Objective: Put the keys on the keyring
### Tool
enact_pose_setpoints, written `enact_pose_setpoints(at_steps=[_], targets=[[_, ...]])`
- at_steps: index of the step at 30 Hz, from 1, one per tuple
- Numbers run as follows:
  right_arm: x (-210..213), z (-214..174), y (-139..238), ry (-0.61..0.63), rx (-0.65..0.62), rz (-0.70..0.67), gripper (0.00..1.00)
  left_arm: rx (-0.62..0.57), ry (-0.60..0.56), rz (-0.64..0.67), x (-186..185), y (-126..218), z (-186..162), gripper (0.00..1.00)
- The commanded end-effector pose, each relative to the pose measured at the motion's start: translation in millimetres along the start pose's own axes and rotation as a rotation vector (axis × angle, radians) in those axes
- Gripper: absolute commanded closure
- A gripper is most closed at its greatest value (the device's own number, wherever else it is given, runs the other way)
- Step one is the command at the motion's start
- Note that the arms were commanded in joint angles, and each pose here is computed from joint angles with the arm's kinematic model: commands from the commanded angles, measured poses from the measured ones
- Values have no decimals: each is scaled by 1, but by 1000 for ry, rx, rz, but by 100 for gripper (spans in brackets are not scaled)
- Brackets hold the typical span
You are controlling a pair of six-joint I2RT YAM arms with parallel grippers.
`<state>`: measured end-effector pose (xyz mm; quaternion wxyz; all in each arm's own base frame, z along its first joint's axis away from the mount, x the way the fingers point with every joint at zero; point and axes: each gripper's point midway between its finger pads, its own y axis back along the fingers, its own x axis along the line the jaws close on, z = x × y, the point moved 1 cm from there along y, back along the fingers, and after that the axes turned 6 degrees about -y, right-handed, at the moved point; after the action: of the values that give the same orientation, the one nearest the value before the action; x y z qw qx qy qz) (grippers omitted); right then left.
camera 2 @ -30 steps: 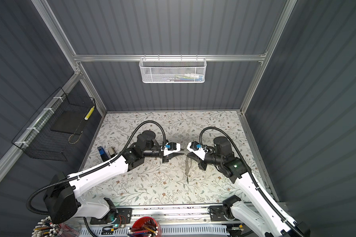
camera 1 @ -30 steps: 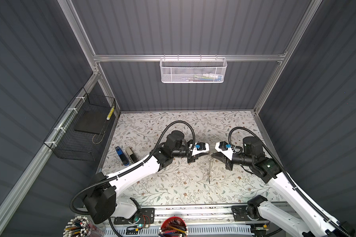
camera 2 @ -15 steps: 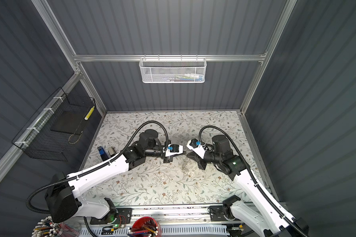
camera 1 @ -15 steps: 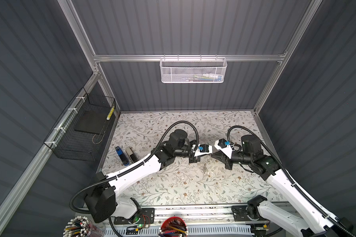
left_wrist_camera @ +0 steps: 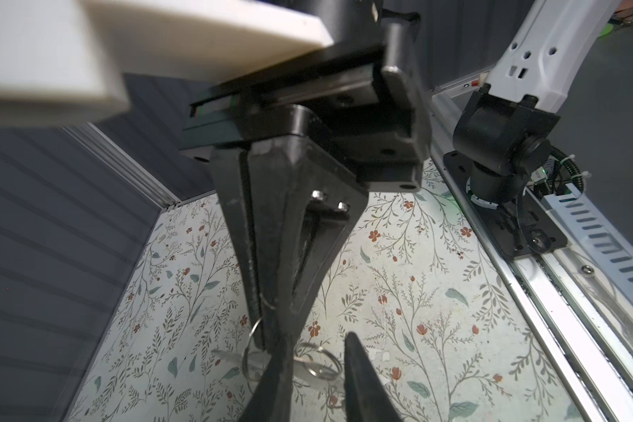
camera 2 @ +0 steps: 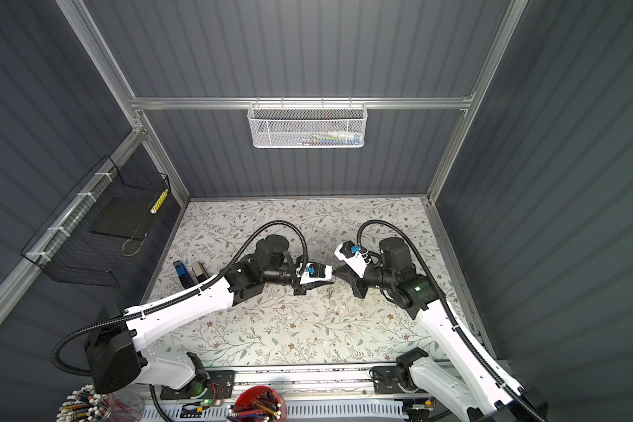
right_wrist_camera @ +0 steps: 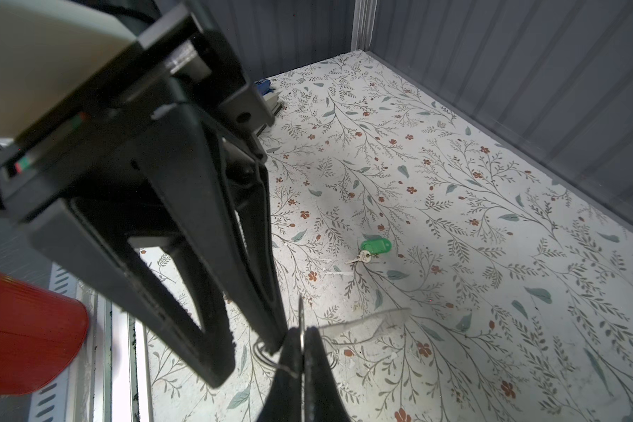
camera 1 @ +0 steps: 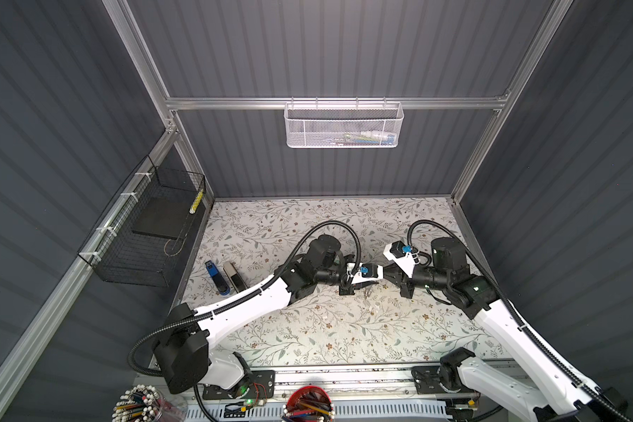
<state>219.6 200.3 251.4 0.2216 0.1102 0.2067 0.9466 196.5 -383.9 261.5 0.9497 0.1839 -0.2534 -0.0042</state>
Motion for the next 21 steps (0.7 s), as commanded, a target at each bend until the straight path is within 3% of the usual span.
enact_pose_setpoints(at_steps=[1, 13, 21], targets=[[7, 10, 2, -1, -26, 41, 100, -10, 0, 122, 19, 11, 8, 73], [6, 11, 1, -7, -27, 39, 100, 2, 47, 184, 29, 10, 3, 72], [5, 14, 1, -24, -32, 36, 100, 18, 75, 145, 26, 2, -1, 74]])
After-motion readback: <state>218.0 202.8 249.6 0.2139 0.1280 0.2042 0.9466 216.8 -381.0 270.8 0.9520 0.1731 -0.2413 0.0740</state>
